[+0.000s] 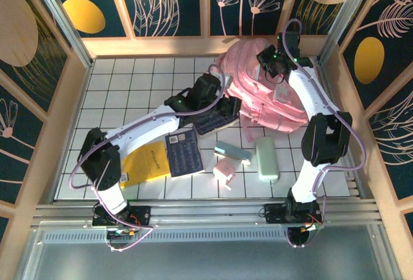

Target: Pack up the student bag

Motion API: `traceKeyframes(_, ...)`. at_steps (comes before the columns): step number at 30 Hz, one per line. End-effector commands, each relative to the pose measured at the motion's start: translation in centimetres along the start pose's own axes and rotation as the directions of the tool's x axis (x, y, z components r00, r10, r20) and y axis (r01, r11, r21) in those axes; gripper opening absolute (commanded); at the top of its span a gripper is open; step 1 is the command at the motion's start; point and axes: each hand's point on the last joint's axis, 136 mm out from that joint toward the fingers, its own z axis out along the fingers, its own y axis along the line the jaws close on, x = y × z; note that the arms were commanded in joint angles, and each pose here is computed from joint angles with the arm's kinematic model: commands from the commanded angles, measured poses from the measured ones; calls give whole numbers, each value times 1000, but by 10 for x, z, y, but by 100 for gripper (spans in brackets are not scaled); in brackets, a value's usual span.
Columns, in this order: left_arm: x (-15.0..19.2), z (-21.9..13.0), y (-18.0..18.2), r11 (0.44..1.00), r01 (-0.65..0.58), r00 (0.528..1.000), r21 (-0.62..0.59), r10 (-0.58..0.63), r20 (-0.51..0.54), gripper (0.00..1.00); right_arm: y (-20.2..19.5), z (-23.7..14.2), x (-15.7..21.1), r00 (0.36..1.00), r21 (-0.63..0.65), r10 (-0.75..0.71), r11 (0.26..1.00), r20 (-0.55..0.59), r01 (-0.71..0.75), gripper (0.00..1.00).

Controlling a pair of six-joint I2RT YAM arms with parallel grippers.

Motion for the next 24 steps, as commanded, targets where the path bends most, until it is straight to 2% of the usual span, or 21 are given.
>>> traceKeyframes(1, 5, 21, 2, 1000, 24, 999, -13, -24, -42, 58, 76, -59, -26, 995, -221, 44, 975, 90, -23, 0)
traceKeyframes(3, 12, 35, -1, 998, 61, 996, 10, -61, -68, 54, 80, -61, -25, 995, -231, 60, 972, 83, -39, 0)
traceKeyframes(14, 45, 81, -3, 959, 275, 951, 62, -262, -167, 48, 85, -62, -19, 992, -278, 116, 956, 42, -100, 0)
traceKeyframes(19, 57, 94, -7, 915, 392, 907, 95, -368, -203, 54, 84, -59, -13, 990, -294, 138, 947, 14, -128, 0)
traceKeyframes(24, 58, 99, 0, 909, 411, 901, 70, -393, -183, 58, 89, -61, -9, 990, -327, 138, 936, -4, -132, 0)
